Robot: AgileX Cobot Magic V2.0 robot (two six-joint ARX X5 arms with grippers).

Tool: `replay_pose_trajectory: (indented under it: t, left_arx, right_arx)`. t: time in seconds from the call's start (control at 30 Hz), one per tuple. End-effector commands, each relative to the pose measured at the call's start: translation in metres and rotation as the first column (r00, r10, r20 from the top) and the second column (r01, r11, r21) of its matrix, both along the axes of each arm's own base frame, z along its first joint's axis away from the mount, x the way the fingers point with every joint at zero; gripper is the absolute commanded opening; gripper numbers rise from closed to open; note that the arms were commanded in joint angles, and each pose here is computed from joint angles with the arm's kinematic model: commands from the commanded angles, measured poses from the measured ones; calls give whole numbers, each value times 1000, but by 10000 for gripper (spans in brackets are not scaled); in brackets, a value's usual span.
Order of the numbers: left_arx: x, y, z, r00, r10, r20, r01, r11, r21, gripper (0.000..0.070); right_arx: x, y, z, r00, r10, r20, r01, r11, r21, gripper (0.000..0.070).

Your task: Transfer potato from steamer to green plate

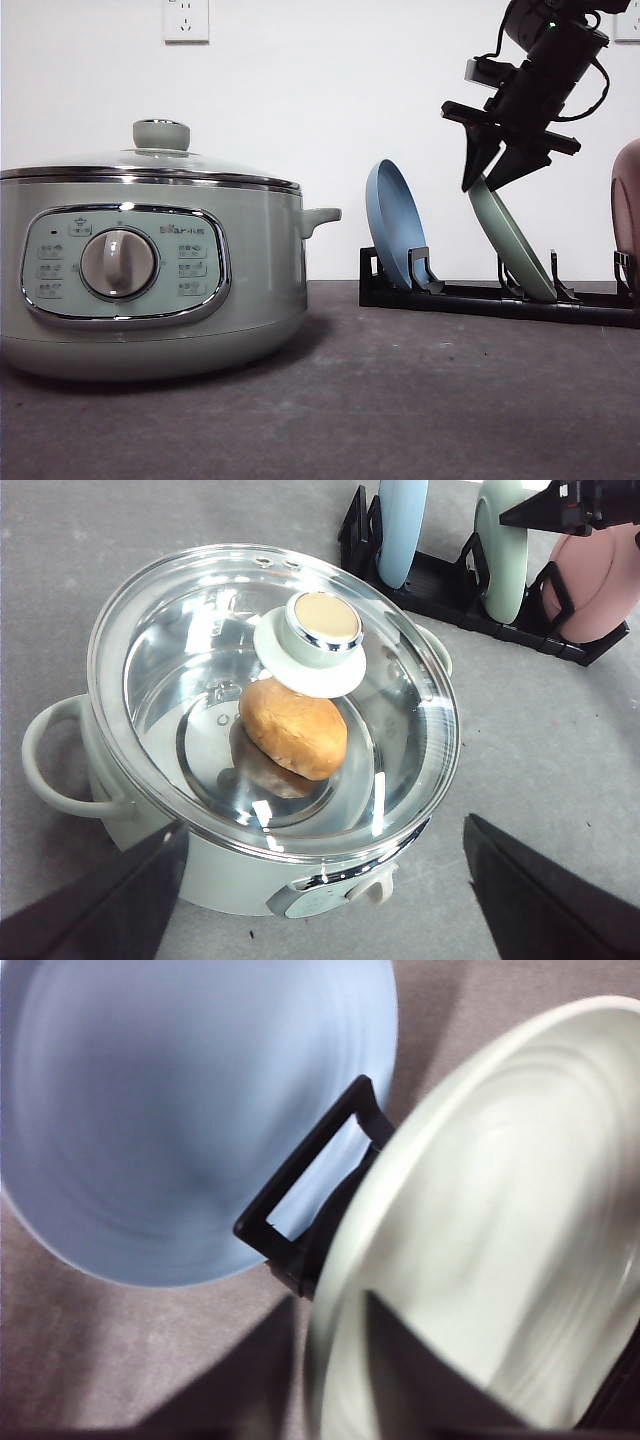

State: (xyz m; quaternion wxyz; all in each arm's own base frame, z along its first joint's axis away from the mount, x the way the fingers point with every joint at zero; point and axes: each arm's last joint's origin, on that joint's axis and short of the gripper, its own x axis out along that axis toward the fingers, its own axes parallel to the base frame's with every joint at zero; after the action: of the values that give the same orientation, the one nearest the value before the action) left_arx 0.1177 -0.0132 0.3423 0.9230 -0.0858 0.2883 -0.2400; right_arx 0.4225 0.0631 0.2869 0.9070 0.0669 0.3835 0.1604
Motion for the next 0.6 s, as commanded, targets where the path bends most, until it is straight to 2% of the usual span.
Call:
replay_pose_trajectory:
  t: [0.0, 0.27, 0.57]
  left_arx:
    - [0, 0, 8, 999, -10, 33, 9, 1000, 7, 560]
    - [0, 0, 8, 999, -9, 33, 9, 1000, 7, 560]
    - [0, 0, 8, 999, -9, 33, 9, 1000, 7, 560]
  right_arx:
    - [6, 3, -2, 1000, -6, 4, 6, 1000, 5, 3]
    - [2, 2, 13, 999, 0, 40, 0, 1000, 16, 3]
    - [-28, 0, 78, 979, 27, 203, -39, 998, 58, 3]
